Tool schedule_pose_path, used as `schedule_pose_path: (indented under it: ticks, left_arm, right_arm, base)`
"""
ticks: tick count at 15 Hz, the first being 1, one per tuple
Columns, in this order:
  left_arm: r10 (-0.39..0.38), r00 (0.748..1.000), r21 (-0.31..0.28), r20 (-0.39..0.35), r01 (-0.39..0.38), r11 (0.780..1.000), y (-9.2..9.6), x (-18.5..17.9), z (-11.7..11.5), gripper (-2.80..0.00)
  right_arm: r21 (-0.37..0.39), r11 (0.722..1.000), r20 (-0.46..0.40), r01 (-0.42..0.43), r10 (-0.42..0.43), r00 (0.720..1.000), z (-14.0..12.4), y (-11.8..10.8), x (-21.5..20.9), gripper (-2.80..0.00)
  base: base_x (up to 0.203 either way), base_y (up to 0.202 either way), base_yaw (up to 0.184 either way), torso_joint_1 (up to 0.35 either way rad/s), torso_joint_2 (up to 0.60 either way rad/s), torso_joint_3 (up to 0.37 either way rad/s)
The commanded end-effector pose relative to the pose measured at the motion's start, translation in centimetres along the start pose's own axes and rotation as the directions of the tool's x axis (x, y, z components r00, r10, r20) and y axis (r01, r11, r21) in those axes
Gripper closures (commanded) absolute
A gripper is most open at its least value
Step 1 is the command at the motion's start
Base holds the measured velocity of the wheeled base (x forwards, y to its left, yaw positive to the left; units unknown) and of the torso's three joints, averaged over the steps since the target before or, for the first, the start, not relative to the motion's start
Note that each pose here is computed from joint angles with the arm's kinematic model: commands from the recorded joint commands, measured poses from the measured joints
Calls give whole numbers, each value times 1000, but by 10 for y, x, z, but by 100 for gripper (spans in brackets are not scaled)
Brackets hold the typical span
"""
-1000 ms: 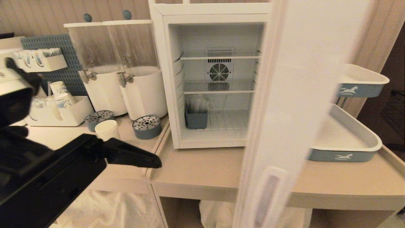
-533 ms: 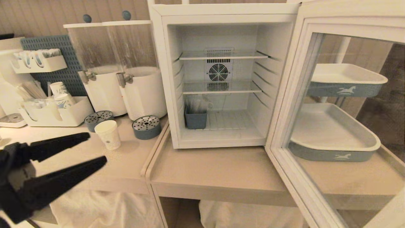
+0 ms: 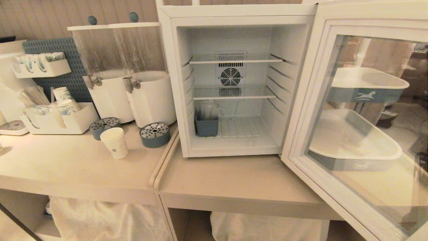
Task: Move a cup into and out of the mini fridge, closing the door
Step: Put the paper cup in the freezer
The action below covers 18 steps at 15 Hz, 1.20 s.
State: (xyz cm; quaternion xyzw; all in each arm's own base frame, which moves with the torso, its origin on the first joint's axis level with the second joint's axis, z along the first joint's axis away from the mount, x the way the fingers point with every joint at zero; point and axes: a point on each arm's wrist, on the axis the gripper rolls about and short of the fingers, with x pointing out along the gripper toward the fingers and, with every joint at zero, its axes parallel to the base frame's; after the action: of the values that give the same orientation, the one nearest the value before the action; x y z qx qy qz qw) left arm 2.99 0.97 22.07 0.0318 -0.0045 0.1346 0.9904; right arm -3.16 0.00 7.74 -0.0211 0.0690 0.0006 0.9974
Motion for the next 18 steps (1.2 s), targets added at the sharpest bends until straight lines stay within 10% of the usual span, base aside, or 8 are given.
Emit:
schedule_pose_path:
  ticks: [1,6,9,12,15,18]
  left_arm:
    - [45,994,-8,95,-44,999,-10,-61,-8,0]
    - [-334,942,-84,-41,329,940,17,-118,-6,0]
    - [-286,957,-90,-41,281,955,27,-149,-50,0]
    - [-207,970,-119,-129,192,974,13,-101,-93,0]
    - [-181,980,-101,-79,173,980,-1,-60,-144,0]
    - [-228,971,-100,77,235,967,-3,-56,-137,0]
  right_arm:
    - [-1,1000,-1,0,0,1000,0,0,0,0]
    - [-1,1000,-1,0,0,1000,0,0,0,0]
    - [-1,1000,-1,-2,2,1000,0,0,0,0]
    - [-1,1000,-1,-2,2,1000,0,0,0,0]
    - [-2,1000,-1,-2,2,1000,0,0,0,0]
    - [-1,1000,-1,-2,2,1000,0,0,0,0]
  base:
    - [0,0,0,0,0,0]
    - [0,0,0,0,0,0]
    - [0,0,0,0,0,0]
    - [0,0,0,0,0,0]
    - [0,0,0,0,0,0]
    - [0,0,0,0,0,0]
